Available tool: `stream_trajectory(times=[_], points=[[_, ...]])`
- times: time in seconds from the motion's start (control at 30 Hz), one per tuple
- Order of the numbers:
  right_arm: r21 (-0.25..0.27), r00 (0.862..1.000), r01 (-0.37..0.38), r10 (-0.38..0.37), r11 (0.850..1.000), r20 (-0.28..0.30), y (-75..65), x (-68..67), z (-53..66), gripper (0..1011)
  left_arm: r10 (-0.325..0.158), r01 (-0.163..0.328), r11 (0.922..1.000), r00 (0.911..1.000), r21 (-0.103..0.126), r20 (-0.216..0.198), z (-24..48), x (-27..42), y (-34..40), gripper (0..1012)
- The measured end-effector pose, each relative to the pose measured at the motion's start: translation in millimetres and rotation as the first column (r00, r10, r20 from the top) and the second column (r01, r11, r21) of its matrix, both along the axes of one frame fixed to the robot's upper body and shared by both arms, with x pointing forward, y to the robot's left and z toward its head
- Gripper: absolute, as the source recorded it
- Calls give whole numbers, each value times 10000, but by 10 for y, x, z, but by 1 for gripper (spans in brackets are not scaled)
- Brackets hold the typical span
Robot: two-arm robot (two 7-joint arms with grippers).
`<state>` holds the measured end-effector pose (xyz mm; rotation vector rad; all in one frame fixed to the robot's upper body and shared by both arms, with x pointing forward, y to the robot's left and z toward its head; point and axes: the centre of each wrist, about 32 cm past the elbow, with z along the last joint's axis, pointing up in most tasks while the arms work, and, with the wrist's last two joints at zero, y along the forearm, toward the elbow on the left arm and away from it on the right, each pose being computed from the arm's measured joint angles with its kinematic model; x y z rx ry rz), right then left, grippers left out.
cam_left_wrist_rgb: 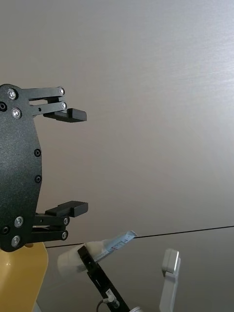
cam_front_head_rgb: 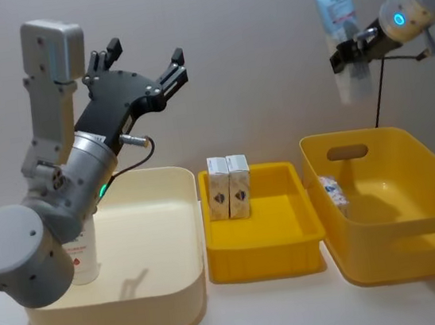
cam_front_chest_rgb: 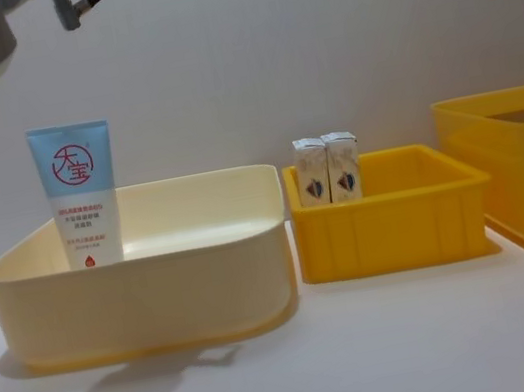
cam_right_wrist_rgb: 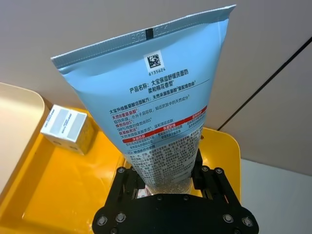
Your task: Bimanual collaborative sorting of washing and personal care products
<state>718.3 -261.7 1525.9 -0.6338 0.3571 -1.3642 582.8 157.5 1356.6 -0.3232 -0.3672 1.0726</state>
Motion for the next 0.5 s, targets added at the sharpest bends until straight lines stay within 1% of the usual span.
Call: stream_trajectory(times=[0.1,0.23,0.5], points=[[-49,9992,40,-42,10000,-405,-53,42,42,506,0,0,10000,10000,0,0,0,0,0,1003],[-81,9975,107,-112,9999,-692,-101,61,75,506,1,-1,10000,10000,-1,0,0,0,0,1003],[-124,9941,220,-232,9997,-1063,-175,69,127,506,1,-1,10000,10000,-1,0,0,0,0,1003]])
